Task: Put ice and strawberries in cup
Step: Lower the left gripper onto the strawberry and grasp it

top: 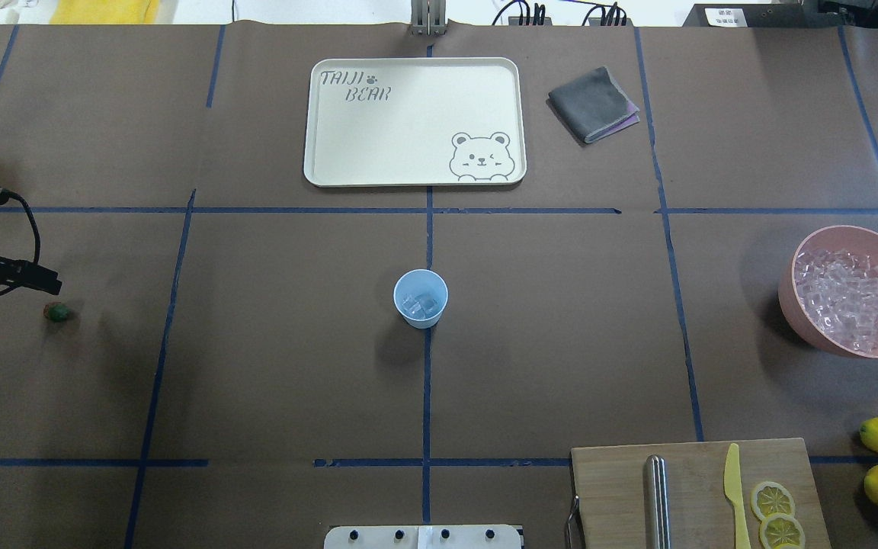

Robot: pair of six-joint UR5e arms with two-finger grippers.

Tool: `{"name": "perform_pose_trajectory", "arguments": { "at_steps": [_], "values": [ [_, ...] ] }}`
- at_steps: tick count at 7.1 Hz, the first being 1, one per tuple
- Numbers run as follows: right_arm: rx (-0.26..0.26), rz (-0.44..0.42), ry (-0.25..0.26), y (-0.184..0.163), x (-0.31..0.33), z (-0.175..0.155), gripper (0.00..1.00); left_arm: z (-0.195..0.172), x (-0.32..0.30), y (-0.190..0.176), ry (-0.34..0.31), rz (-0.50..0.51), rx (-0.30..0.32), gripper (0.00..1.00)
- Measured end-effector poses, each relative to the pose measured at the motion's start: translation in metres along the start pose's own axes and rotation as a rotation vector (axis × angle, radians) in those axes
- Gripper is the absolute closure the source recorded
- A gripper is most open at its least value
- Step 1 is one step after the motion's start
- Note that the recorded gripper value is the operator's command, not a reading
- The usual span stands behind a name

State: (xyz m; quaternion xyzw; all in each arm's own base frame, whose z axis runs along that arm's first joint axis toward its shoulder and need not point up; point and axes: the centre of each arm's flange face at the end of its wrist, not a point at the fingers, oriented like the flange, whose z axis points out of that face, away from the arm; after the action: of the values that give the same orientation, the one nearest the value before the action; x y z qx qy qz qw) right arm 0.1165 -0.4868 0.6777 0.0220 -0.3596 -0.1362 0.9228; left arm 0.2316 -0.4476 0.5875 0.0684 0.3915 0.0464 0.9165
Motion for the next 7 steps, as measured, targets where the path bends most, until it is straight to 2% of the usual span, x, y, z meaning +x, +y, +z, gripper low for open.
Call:
{"name": "perform_pose_trajectory", "arguments": {
  "at_steps": [3, 4, 5, 6, 7],
  "values": [
    [0.003, -0.001, 0.002, 0.0, -0.002, -0.002, 0.0, 0.019, 0.014, 0.012, 0.014, -0.026, -0.025, 0.0],
    [0.003, -0.001, 0.003, 0.001, -0.002, -0.002, 0.0, 0.02, 0.016, 0.013, 0.015, -0.027, -0.029, 0.09],
    [0.003, -0.001, 0.003, 0.001, -0.002, -0.002, 0.0, 0.021, 0.018, 0.014, 0.016, -0.025, -0.03, 0.42],
    [0.003, -0.001, 0.003, 0.001, -0.002, -0.002, 0.0, 0.022, 0.019, 0.014, 0.016, -0.023, -0.032, 0.68],
    [0.003, -0.001, 0.003, 0.001, -0.002, -0.002, 0.0, 0.023, 0.019, 0.015, 0.015, -0.023, -0.035, 0.87]
  ]
}}
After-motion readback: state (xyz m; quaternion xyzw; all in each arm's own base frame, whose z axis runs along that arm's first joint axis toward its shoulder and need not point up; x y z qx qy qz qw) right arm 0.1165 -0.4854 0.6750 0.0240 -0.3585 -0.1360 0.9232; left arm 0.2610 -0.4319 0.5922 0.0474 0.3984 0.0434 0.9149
